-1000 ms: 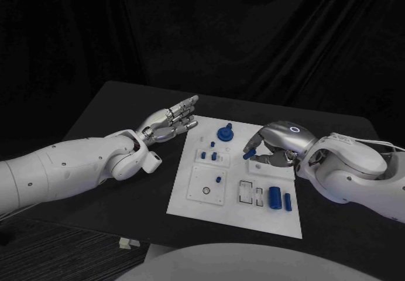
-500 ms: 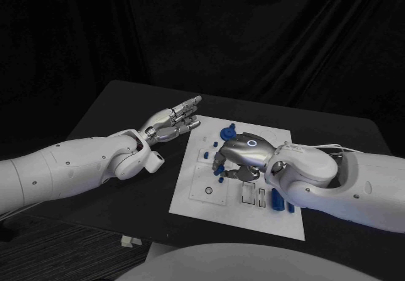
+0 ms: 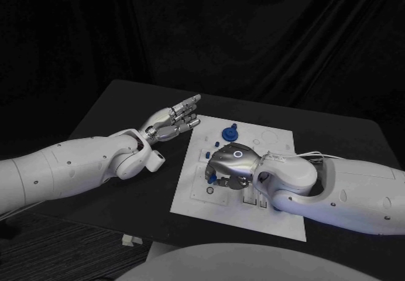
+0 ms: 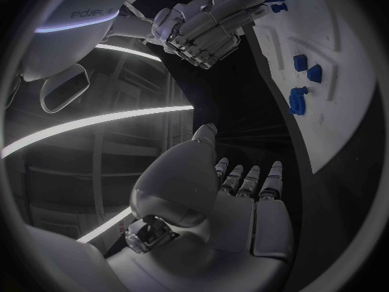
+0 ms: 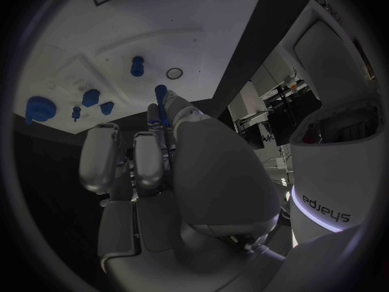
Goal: Assemble the parts on the task board
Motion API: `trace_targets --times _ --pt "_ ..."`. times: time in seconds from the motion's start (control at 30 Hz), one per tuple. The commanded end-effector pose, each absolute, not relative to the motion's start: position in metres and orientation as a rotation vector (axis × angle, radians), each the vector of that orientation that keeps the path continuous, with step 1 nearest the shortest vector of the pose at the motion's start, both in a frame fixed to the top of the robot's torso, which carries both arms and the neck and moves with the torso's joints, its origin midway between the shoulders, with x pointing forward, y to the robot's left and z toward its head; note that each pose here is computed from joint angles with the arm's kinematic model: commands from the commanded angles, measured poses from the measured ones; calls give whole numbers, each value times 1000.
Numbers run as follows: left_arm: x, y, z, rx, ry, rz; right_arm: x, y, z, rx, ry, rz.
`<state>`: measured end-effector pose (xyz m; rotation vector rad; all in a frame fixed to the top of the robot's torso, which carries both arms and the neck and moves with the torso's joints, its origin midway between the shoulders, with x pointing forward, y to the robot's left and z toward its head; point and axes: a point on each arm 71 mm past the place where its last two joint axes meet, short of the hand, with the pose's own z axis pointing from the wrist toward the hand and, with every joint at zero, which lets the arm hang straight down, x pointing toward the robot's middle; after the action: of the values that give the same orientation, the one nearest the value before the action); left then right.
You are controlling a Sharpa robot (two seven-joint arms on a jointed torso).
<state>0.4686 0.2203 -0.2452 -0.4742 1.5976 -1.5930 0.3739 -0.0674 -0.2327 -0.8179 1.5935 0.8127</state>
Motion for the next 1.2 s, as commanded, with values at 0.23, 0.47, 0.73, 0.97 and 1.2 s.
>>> trace_targets --times 0.23,0.47,0.73,0.97,1.2 --pt "469 218 -243 -462 1556 -1610 371 -66 -242 -858 1599 803" --pt "468 218 -243 -463 1559 -1610 369 -66 -243 -854 1596 813" --pt "469 219 -243 -465 1562 -1607 364 -67 -244 -851 1604 821" --pt "469 216 -244 -466 1571 -1614 364 -66 -245 -846 1604 823" --pt "470 217 -245 -468 1576 -1611 361 -65 -248 -845 1609 830"
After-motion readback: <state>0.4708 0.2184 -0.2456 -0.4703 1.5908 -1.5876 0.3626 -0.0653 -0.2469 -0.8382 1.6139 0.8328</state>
